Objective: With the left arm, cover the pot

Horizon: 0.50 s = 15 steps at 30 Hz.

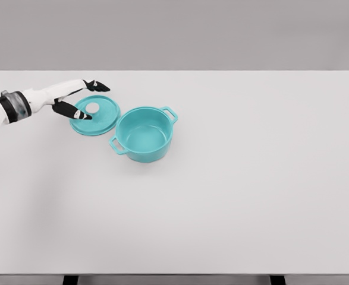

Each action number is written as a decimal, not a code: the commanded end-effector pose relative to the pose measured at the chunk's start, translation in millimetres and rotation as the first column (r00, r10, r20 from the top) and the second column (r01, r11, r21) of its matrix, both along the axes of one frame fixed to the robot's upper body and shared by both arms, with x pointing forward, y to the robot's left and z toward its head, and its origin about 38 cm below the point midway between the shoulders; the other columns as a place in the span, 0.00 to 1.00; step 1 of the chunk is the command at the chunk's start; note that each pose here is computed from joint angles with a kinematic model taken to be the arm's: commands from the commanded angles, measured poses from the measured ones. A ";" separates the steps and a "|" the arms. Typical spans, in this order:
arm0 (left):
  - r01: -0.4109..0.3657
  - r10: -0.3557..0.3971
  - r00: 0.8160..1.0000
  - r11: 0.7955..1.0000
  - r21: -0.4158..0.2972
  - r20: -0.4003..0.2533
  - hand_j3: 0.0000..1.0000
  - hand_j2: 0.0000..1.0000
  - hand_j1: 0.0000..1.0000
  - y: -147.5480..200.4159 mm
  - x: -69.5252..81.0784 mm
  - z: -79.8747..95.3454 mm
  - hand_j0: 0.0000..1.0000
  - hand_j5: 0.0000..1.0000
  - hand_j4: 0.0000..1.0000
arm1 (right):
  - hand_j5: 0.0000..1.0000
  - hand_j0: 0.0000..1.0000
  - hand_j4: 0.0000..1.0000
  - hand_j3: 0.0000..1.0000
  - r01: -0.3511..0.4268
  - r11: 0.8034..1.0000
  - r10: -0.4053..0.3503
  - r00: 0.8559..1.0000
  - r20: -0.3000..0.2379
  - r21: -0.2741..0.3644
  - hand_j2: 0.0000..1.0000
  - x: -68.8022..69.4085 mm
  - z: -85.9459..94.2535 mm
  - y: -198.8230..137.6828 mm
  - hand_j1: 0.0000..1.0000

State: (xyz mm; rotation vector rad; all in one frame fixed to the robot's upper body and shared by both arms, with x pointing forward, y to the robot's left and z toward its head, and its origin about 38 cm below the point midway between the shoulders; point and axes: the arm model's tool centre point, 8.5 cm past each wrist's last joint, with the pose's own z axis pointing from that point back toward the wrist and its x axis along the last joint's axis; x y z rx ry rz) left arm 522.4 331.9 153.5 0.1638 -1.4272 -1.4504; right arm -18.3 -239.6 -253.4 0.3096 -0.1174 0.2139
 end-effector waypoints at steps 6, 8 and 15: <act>-0.028 0.028 1.000 1.000 -0.004 -0.011 0.81 0.81 0.81 6.4 0.5 -4.0 0.81 0.81 0.81 | 1.00 1.00 1.00 1.00 -0.001 1.000 0.001 1.000 0.001 0.000 1.00 0.0 0.0 0.0 1.00; -0.027 0.027 1.000 1.000 -0.009 -0.016 0.81 0.81 0.81 3.0 1.2 -6.7 0.81 0.81 0.81 | 1.00 1.00 1.00 1.00 -0.001 1.000 0.001 1.000 0.001 0.000 1.00 0.0 0.0 0.0 1.00; -0.038 0.038 0.999 0.999 -0.008 -0.037 0.80 0.80 0.80 2.1 1.4 -15.1 0.80 0.80 0.80 | 1.00 1.00 1.00 1.00 -0.001 1.000 0.001 1.000 0.001 0.000 1.00 0.0 0.0 0.0 1.00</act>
